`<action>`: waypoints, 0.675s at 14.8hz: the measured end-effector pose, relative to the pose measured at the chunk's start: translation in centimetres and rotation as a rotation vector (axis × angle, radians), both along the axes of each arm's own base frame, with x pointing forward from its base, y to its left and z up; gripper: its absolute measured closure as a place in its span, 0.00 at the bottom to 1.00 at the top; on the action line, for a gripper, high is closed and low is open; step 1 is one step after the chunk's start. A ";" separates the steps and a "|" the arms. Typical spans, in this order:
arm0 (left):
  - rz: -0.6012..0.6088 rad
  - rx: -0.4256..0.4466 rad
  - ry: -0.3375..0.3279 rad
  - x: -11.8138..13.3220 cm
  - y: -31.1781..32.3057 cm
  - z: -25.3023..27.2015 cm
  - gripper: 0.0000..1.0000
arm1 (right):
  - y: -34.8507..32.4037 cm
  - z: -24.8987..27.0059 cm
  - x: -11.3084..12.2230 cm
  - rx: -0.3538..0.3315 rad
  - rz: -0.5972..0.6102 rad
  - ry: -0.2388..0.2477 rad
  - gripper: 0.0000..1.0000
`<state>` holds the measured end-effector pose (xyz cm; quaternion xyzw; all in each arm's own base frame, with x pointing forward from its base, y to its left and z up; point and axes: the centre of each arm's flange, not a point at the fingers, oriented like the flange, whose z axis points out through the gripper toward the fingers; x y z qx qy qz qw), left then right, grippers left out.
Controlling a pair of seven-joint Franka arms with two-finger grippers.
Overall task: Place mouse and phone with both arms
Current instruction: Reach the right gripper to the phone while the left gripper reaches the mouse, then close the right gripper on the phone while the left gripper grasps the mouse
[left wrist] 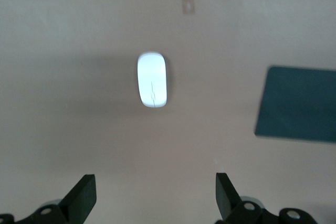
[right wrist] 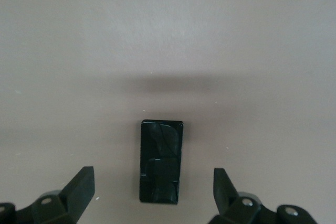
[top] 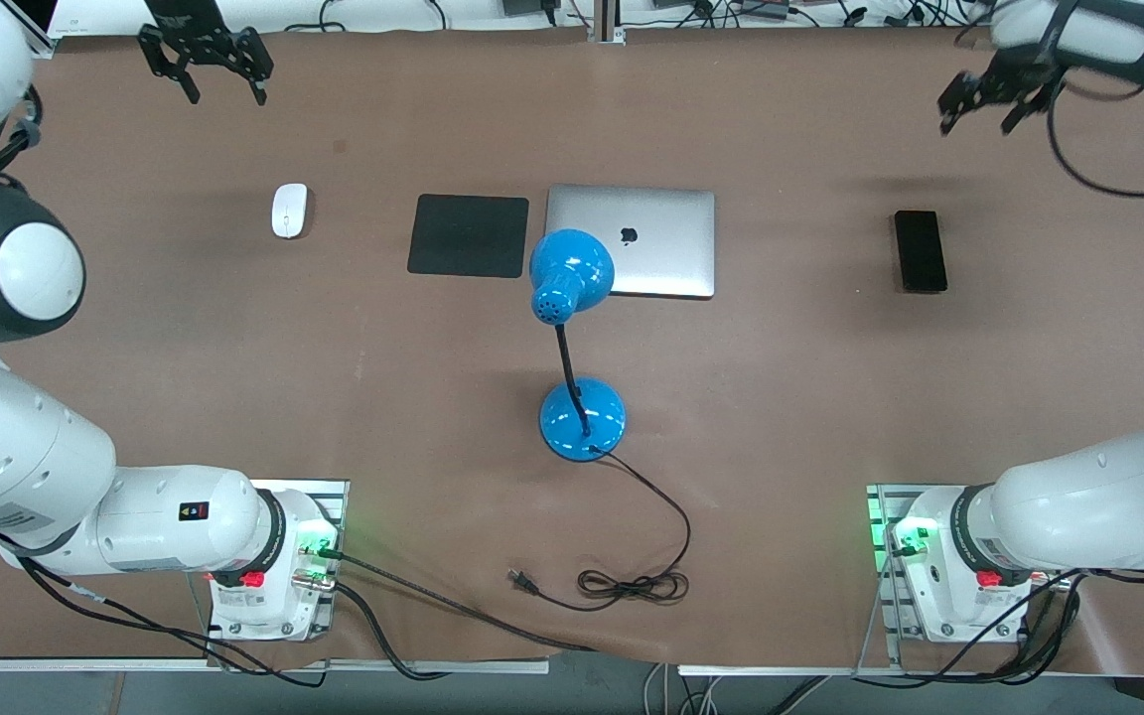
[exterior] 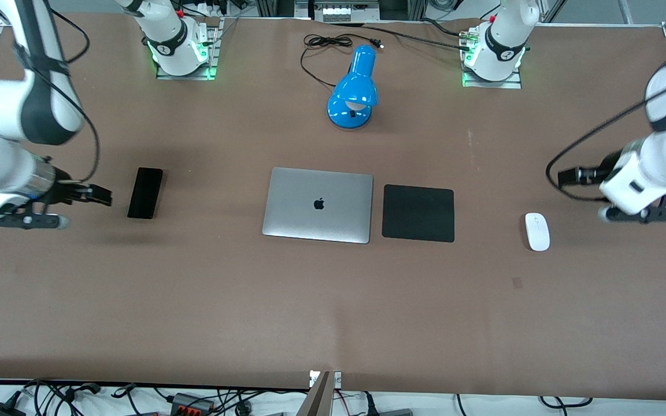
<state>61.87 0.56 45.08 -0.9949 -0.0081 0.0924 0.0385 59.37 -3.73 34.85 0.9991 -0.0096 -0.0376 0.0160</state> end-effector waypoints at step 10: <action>0.014 -0.020 -0.247 -2.1 3.9 -17.4 0.00 | -0.7 -12.4 -4.7 0.007 -0.014 0.134 0.00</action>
